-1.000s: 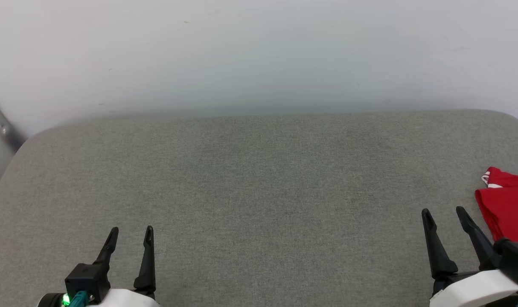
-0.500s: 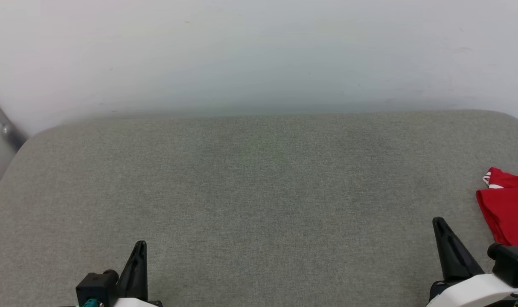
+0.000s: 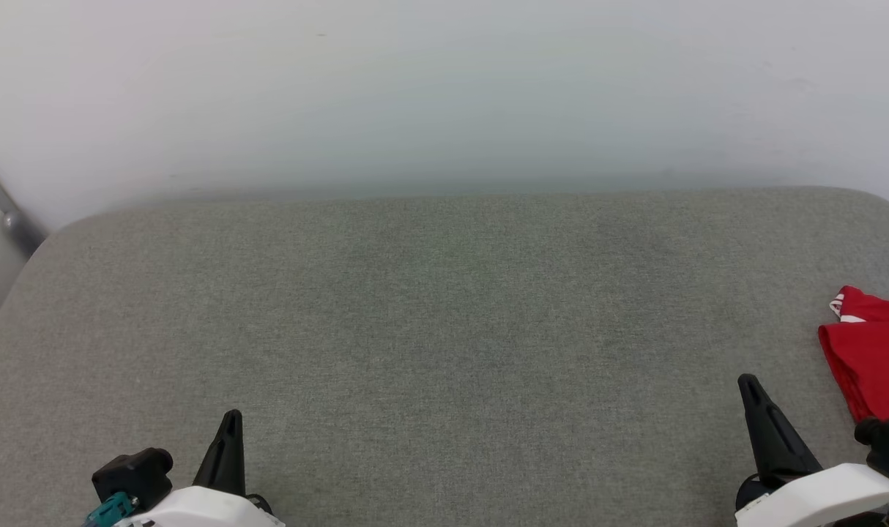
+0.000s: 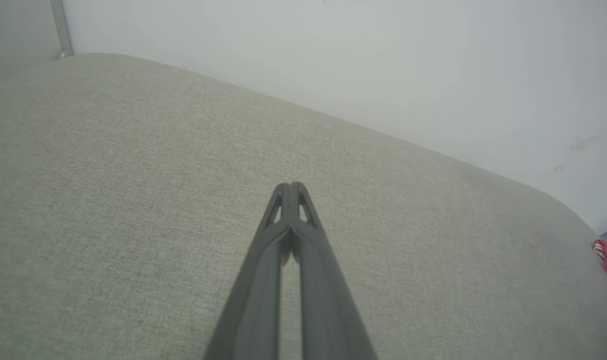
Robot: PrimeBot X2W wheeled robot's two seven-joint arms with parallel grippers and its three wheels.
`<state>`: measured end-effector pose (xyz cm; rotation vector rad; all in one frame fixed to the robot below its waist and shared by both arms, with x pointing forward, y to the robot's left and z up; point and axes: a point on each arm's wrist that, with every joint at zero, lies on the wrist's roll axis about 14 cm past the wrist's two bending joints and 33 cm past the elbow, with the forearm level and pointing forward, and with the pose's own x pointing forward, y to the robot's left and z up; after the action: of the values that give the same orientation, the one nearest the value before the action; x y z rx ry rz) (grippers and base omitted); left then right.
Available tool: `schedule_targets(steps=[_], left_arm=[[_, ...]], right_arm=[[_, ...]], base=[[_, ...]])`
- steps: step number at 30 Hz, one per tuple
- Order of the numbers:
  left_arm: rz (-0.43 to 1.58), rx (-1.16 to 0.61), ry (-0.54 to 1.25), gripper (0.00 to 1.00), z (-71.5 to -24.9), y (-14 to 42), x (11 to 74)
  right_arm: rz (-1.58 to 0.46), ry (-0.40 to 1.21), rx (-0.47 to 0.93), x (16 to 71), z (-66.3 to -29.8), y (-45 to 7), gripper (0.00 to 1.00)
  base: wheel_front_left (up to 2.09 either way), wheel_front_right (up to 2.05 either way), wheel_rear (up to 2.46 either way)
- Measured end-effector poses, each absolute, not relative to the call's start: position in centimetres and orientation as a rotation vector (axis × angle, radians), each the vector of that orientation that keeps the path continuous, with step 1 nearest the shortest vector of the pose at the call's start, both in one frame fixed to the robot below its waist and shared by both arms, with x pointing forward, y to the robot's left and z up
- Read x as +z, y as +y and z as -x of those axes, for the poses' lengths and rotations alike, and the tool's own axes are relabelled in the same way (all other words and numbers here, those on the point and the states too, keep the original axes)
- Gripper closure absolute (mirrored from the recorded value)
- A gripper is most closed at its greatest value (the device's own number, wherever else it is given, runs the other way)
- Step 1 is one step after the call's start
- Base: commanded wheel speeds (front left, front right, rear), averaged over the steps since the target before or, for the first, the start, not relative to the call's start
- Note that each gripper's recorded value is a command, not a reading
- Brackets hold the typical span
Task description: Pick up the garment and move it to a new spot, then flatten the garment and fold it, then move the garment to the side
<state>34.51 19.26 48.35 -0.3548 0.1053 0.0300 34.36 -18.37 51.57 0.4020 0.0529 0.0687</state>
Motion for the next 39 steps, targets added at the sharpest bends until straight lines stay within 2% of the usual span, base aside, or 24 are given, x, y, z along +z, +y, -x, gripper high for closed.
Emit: schedule_targets(steps=[11,39], left_arm=[[0.587,0.056,0.143,1.0,-35.3,19.5,47.9],[0.964,0.064,0.135,1.0,-36.8,19.6,48.5]], right_arm=[[-0.628,0.05,0.061,51.4,-35.2,-18.6,1.0],[-0.986,0.04,0.041,51.2,-36.6,-19.1,1.0]], base=[[0.0,0.0,0.0],[0.0,0.0,0.0]])
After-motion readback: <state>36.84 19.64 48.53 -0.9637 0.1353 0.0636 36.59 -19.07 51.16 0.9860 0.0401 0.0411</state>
